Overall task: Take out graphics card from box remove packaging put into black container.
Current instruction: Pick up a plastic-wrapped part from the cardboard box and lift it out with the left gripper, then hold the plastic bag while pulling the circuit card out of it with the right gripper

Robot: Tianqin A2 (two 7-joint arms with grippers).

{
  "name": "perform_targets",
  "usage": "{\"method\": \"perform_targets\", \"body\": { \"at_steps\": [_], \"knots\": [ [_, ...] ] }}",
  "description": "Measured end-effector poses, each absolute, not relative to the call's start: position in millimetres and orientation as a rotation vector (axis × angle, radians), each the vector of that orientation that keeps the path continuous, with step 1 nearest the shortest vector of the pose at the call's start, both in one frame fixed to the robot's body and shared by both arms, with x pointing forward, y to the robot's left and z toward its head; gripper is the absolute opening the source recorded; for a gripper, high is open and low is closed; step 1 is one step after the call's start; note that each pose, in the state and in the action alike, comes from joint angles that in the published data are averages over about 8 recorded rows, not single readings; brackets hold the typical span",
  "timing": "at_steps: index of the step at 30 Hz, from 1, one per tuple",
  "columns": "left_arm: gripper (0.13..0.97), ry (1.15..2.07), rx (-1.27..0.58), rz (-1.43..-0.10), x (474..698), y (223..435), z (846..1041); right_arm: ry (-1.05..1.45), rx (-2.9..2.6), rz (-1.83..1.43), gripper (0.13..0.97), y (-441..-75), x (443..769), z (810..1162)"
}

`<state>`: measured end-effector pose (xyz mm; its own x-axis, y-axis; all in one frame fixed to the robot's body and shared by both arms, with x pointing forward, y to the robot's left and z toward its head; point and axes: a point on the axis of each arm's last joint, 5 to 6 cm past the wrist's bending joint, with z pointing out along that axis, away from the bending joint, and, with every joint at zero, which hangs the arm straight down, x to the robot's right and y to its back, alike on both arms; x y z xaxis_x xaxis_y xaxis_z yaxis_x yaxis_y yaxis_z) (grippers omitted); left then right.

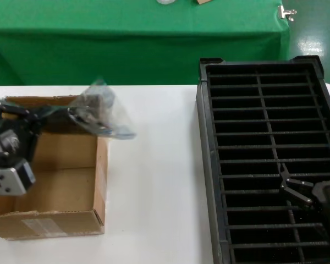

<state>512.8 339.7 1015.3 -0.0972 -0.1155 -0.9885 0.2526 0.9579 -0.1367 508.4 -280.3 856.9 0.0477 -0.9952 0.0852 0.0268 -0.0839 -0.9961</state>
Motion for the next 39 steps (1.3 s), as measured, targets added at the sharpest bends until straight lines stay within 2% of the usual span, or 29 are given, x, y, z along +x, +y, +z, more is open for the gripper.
{"method": "perform_targets", "body": {
  "at_steps": [10, 22, 30, 39],
  "knots": [
    [0.139, 1.658, 0.092, -0.475, 508, 306, 999.8, 1.114, -1.275, -1.246, 0.966, -280, 508, 857],
    [0.139, 1.638, 0.059, -0.565, 510, 273, 998.9, 1.114, -1.275, -1.246, 0.966, -280, 508, 857],
    [0.139, 1.642, 0.051, -0.58, 511, 268, 997.7, 1.072, -1.283, -1.224, 0.966, -278, 507, 859],
    [0.139, 1.642, 0.052, -0.58, 511, 268, 997.7, 0.822, -1.313, -1.097, 0.964, -253, 497, 879]
  ]
}}
